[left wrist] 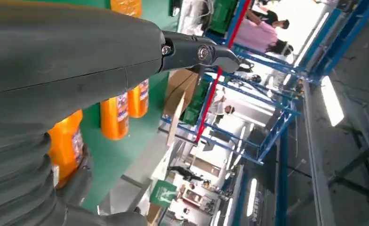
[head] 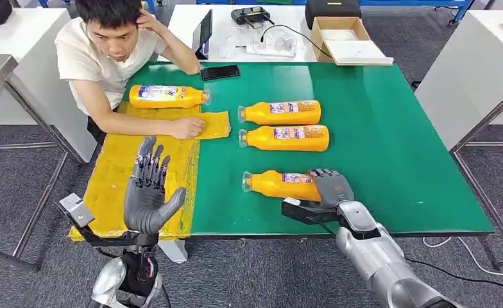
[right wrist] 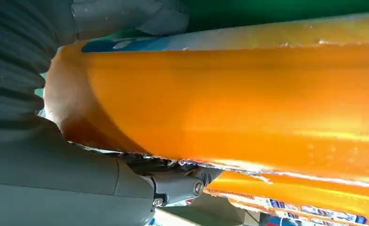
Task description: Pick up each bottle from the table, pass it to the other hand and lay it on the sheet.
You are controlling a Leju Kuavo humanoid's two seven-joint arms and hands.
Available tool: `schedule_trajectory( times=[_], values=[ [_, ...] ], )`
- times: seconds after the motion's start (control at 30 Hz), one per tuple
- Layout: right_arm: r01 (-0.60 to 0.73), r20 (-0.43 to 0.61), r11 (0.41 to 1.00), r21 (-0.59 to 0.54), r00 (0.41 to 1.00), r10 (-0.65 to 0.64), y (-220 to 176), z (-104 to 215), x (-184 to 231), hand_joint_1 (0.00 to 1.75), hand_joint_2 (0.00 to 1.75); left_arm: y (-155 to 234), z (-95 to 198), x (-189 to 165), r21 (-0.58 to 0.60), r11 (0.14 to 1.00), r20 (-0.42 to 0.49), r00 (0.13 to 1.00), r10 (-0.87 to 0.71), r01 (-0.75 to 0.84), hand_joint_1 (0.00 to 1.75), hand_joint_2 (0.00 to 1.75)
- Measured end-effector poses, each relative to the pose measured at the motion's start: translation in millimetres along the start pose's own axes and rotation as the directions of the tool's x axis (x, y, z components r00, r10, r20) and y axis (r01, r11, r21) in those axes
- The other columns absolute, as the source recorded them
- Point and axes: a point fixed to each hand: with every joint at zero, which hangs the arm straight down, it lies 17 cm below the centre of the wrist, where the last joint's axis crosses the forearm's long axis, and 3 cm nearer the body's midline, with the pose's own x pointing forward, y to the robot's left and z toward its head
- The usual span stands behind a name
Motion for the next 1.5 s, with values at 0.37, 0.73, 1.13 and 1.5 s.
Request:
schedule_trajectory(
  times=[0.37, 0.73, 1.13, 1.5],
  values=[
    [0.222, 0.200, 0.975, -0.009, 0.956, -0.216, -22, 2, 30, 1.75, 1.75, 5, 0, -6, 0.010, 1.000, -0.013, 1.000, -0.002, 0.002, 0.00, 1.75],
    [0.668, 0.566, 0.618, -0.415, 0.721, -0.399, -108, 86, 132, 1.75, 1.75, 58, 24, -73, 0.231, 0.956, -0.219, 0.967, -0.130, 0.181, 0.00, 1.75],
    [0.776, 0.645, 0.486, -0.402, 0.616, -0.451, -131, 111, 161, 1.75, 1.75, 46, 42, -105, 0.178, 0.972, -0.317, 0.944, -0.092, 0.154, 0.00, 1.75],
    [0.812, 0.693, 0.558, -0.170, 0.501, -0.518, -98, 107, 233, 1.75, 1.75, -4, 45, -106, 0.000, 0.997, -0.299, 0.951, -0.071, 0.075, 0.00, 1.75]
  ],
)
